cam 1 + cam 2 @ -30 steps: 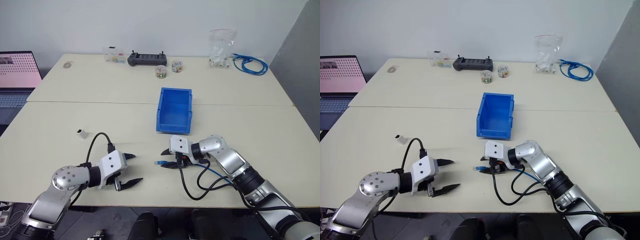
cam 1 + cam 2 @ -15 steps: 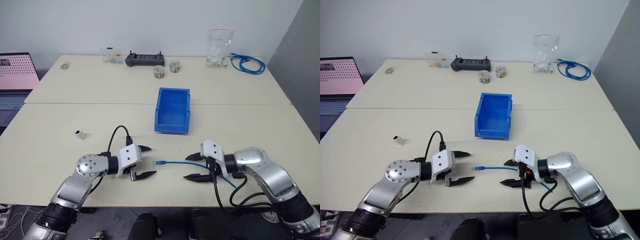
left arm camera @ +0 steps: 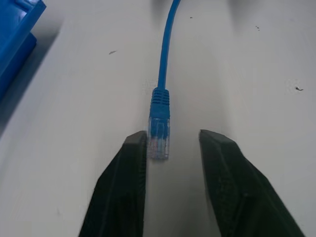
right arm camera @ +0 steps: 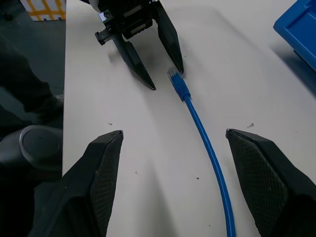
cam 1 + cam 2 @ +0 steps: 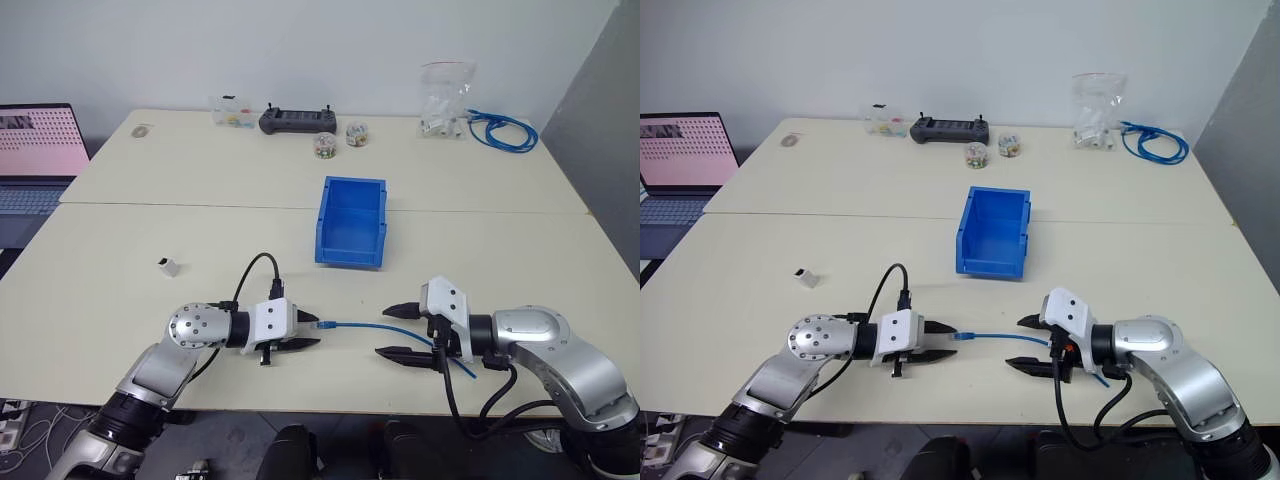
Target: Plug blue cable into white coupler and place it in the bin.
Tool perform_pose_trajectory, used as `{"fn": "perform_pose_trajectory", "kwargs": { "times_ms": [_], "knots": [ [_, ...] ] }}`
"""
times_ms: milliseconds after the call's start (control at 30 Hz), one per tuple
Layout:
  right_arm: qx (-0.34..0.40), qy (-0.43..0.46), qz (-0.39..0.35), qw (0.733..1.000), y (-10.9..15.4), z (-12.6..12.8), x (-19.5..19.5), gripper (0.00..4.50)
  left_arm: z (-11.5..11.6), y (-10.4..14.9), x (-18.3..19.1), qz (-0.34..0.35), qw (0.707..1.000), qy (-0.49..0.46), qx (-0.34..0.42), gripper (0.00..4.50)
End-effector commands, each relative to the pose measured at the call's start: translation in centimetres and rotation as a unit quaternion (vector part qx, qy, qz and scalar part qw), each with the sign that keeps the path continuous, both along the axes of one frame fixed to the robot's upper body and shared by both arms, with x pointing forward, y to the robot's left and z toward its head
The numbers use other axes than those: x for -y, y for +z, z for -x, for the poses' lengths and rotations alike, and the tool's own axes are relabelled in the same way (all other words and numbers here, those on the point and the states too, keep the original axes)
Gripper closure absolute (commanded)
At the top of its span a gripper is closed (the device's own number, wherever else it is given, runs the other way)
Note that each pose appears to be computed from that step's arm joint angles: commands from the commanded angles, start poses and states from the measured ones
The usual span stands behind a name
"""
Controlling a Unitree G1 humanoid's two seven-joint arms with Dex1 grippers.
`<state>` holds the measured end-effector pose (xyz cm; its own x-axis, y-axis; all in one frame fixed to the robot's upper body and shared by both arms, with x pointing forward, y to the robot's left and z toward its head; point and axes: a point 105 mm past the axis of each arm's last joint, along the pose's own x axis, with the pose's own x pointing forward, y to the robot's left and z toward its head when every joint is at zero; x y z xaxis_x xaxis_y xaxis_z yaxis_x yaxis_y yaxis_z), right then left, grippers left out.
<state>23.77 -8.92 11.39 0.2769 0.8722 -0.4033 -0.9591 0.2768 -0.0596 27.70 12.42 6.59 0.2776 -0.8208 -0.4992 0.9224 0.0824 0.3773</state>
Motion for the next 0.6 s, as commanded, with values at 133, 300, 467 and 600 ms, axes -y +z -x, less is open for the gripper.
{"fn": "perform_pose_trajectory", "kwargs": {
  "times_ms": [133, 300, 467, 600],
  "knots": [
    [0.002, 0.006, -0.022, 1.0, 1.0, 1.1, -0.5, 0.97, -0.7, -2.0, -0.2, -0.038, 0.999, 0.019, -0.007, 4.28],
    [-0.024, 0.005, -0.054, 0.998, 1.1, 2.0, -1.2, 0.97, -0.7, 0.5, 1.4, 0.026, 0.999, 0.027, -0.039, 4.27],
    [-0.063, 0.003, -0.078, 0.995, 1.0, 3.3, -1.6, 0.97, -0.9, 4.9, 3.1, 0.132, 0.983, 0.046, -0.117, 4.27],
    [-0.085, -0.021, -0.107, 0.99, 1.3, 3.4, -1.2, 0.97, -0.7, 7.5, 3.7, 0.204, 0.96, 0.051, -0.184, 4.27]
  ]
}}
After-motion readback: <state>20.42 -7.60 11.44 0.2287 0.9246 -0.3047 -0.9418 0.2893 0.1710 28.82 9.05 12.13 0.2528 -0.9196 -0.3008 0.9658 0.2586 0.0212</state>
